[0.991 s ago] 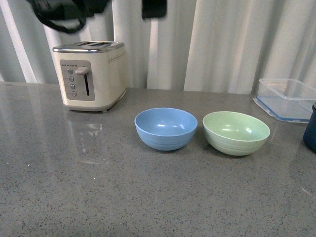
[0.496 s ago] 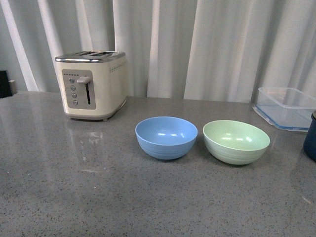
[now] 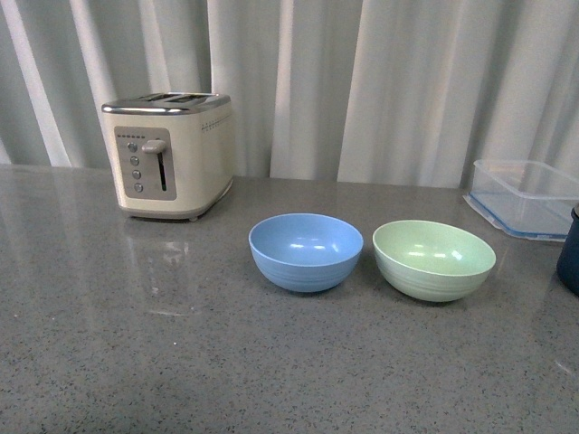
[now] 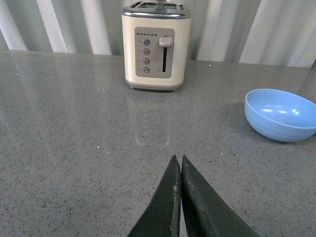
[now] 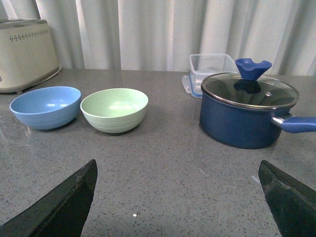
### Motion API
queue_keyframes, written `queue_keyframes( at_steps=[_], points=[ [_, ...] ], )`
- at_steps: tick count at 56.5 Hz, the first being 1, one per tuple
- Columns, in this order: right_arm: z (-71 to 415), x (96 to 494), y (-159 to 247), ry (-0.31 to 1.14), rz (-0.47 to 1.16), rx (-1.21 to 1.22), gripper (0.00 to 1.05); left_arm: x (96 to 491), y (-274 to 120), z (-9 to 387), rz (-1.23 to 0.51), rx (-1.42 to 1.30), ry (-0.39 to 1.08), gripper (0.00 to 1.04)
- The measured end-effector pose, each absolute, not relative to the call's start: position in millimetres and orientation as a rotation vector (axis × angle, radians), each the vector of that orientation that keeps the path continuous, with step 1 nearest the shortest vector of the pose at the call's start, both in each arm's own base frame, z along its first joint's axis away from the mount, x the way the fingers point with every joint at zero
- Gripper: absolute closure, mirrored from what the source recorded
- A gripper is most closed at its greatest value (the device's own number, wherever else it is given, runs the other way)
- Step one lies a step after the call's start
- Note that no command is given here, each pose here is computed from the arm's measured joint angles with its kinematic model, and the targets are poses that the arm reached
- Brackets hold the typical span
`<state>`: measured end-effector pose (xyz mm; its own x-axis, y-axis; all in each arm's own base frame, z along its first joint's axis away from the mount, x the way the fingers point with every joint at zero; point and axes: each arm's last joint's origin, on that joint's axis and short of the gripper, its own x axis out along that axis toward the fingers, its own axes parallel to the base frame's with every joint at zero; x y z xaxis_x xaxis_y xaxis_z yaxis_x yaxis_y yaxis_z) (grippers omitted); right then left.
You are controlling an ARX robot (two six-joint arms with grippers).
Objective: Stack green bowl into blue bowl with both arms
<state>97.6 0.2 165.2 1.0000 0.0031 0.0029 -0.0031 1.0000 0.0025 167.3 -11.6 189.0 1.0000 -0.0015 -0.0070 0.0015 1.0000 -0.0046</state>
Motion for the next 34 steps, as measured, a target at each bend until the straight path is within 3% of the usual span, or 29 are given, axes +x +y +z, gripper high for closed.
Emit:
queue_keyframes(
  at_steps=[34],
  points=[
    [165.2, 97.6, 0.2, -0.003, 0.003, 0.002, 0.10, 132.6, -0.3, 171.4, 0.000, -0.005, -0.015, 1.01]
  ],
)
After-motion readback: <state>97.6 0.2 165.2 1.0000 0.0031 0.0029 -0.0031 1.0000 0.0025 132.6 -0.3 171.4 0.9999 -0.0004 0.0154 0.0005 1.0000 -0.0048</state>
